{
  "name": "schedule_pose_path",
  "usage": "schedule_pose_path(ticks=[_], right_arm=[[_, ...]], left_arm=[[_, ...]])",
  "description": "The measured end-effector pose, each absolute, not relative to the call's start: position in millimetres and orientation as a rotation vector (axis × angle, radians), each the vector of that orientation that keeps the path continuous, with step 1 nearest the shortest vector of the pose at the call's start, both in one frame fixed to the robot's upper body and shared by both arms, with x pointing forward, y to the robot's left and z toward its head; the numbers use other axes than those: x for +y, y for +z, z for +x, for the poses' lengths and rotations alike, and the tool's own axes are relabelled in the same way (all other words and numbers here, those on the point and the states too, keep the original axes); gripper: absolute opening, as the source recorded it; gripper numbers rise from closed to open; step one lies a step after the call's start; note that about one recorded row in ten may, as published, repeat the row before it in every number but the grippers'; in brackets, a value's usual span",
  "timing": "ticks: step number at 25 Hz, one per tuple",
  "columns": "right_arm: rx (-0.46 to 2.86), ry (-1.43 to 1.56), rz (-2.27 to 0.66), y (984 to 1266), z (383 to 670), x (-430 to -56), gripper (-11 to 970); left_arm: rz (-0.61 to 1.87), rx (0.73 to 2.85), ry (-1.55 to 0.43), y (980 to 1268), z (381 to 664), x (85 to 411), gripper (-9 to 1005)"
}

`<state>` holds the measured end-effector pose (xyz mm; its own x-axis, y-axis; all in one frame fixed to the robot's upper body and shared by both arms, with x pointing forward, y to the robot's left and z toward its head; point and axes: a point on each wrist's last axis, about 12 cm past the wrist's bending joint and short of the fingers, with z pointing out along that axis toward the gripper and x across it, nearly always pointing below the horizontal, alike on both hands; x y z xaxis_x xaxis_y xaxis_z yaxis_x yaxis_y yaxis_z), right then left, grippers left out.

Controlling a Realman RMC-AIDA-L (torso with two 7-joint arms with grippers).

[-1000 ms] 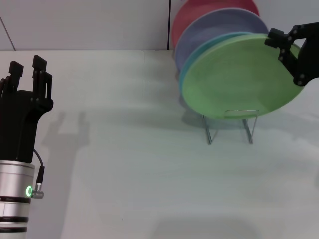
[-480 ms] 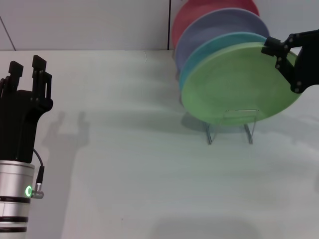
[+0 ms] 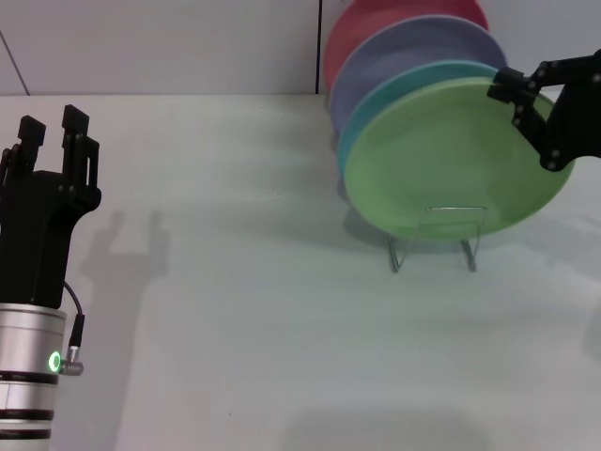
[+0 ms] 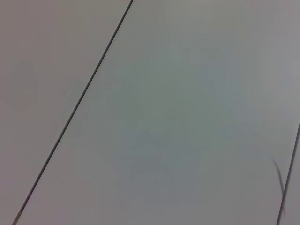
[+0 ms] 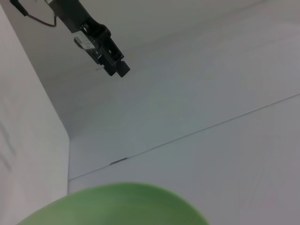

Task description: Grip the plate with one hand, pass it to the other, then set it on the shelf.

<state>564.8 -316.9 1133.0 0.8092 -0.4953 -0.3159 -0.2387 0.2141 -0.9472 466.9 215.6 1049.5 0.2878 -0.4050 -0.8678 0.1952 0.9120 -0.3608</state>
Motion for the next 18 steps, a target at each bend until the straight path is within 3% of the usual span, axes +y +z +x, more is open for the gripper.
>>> schedule_pose_path(ticks=[13, 18], right_arm=[[0.683, -0.102, -1.354, 1140.4, 559.9, -319.3, 113], [0.695, 0.014, -1.208, 1159.6, 553.1, -326.2, 141]], left_arm=[[-0.199, 1.214, -0.404, 1049.4, 466.4, 215.8, 514], [-0.191, 1.214, -0.404, 1049.4, 466.4, 215.8, 516]])
